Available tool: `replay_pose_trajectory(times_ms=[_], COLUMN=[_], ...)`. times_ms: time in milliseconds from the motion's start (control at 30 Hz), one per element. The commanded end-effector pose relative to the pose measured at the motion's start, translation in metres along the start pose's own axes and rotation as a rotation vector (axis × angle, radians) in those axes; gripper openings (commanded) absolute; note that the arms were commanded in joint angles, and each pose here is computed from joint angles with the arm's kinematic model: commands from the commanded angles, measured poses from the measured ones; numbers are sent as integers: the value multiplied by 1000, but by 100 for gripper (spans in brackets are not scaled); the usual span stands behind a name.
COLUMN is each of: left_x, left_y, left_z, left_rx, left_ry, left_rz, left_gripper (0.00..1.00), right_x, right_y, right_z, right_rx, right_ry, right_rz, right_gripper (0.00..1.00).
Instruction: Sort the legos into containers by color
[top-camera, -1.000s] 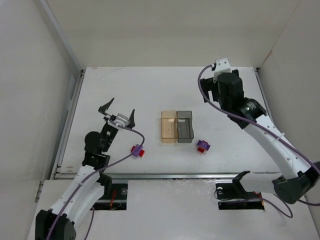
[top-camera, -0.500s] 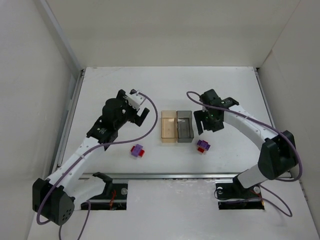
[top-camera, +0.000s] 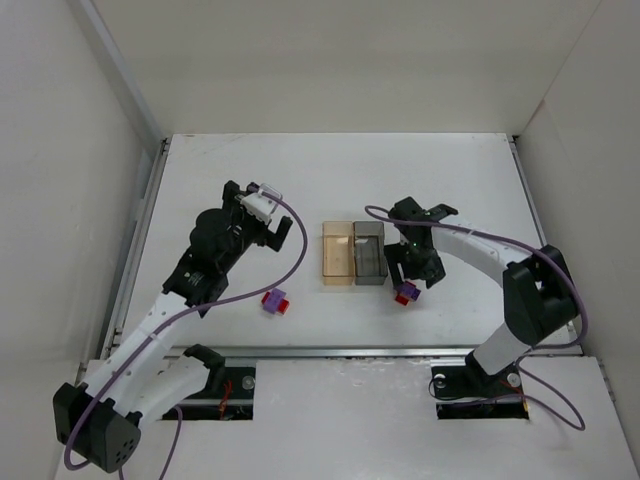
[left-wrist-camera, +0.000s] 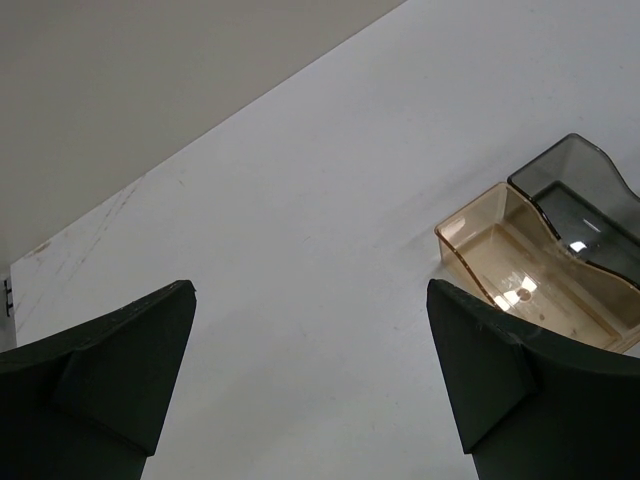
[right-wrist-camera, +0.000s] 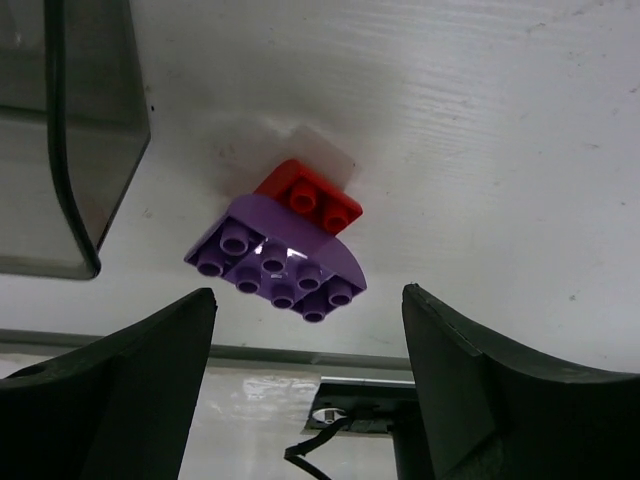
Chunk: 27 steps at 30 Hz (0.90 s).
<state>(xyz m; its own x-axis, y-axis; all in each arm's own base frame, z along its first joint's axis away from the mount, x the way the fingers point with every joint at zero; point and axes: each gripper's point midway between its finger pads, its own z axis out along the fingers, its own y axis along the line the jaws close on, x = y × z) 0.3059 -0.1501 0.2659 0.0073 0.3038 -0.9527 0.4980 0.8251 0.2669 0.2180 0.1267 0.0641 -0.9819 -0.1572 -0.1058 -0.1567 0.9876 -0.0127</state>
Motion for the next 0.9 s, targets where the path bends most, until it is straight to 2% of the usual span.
replay_pose_trajectory(times_ms=[0,167,300,533,567,667,700,867], left_x=[-8,-13,-12,-13,-13,-11,-12,-10], left_y=[1,2,4,7,7,6,4,-22], left_z=[4,3,3,5,5,4,5,4], left_rx=[-12,-14,-23,-34,-34,-31,-18,120], left_ry=[-41,-50,-48,-45,-45,-36,-40,-50], left_rz=[-8,-17,-17,-8,-8,-8,-8,28], left_gripper=[100,100,100,100,100,100,100,100], right_x=[-2,-8,-14,-5,-5,-3,-1,-4], right_y=[4,7,11,12,12,12,9,-3], right_z=[10,19,22,29,29,29,28,-5], right_rx=[-2,-7,-24,-43,-43,-42,-29,30], right_ry=[11,9,-7,15,15,15,22,-33], right_rz=[7,-4,-3,-16,-16,-5,-5,61], right_gripper=[81,81,72,41,30,12,0,0])
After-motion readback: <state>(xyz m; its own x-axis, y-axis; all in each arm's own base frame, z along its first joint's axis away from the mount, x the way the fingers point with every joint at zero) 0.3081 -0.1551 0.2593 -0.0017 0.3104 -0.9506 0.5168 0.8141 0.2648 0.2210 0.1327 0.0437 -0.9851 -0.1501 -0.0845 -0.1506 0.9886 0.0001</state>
